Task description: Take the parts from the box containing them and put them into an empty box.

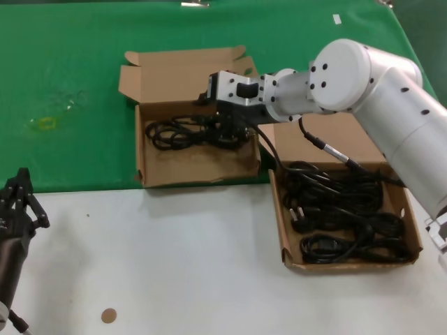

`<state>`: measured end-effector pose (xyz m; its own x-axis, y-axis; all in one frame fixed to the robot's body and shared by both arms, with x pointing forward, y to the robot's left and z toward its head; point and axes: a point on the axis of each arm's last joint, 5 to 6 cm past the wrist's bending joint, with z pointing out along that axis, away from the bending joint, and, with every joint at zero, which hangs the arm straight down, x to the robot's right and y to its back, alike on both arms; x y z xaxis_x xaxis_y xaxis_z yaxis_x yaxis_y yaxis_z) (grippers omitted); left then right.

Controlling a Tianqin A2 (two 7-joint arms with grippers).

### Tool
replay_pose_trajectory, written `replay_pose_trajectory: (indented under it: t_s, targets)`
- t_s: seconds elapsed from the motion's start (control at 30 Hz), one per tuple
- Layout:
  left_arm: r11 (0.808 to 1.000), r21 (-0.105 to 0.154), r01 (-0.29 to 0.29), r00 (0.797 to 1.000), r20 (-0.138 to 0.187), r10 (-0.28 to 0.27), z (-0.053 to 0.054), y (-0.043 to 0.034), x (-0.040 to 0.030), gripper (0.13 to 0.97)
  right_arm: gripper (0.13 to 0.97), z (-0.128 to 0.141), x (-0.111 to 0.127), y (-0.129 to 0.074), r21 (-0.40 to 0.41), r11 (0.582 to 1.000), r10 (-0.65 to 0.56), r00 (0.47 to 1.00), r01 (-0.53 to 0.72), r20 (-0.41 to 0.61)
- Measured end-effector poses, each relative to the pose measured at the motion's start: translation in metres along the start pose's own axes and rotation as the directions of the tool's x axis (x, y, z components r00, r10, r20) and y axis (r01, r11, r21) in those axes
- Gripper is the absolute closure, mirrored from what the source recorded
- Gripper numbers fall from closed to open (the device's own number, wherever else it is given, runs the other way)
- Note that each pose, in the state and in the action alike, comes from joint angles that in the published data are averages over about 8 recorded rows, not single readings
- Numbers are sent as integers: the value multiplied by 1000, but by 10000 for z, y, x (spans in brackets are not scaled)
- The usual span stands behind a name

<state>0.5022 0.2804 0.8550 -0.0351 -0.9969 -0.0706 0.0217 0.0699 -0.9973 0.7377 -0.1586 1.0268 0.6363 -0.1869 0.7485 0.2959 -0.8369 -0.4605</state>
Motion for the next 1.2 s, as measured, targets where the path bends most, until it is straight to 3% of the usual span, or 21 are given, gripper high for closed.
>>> replay_pose_trajectory:
  t_s: [0.33, 0.47, 0.63, 0.87, 1.03, 1.2]
  targets:
    - [1000, 0, 0, 1000, 0, 0, 0, 0, 0, 953, 747, -20, 26, -49, 12, 1000, 4, 1000, -3, -18]
    - [1000, 0, 0, 1000, 0, 0, 0, 0, 0, 953, 747, -36, 32, -57, 15, 1000, 6, 1000, -6, -22]
    - [1000, 0, 0, 1000, 0, 0, 0, 0, 0, 947, 624, -33, -5, -45, 27, 999, 20, 999, -19, -29]
    - [1000, 0, 0, 1000, 0, 0, 0, 0, 0, 930, 471, -13, -195, 21, 83, 993, 88, 994, -83, -61]
    - [1000, 0, 0, 1000, 0, 0, 0, 0, 0, 871, 340, -10, -380, 91, 132, 980, 158, 983, -146, -91]
    - [1000, 0, 0, 1000, 0, 0, 0, 0, 0, 836, 323, -26, -567, 167, 179, 961, 235, 964, -211, -123]
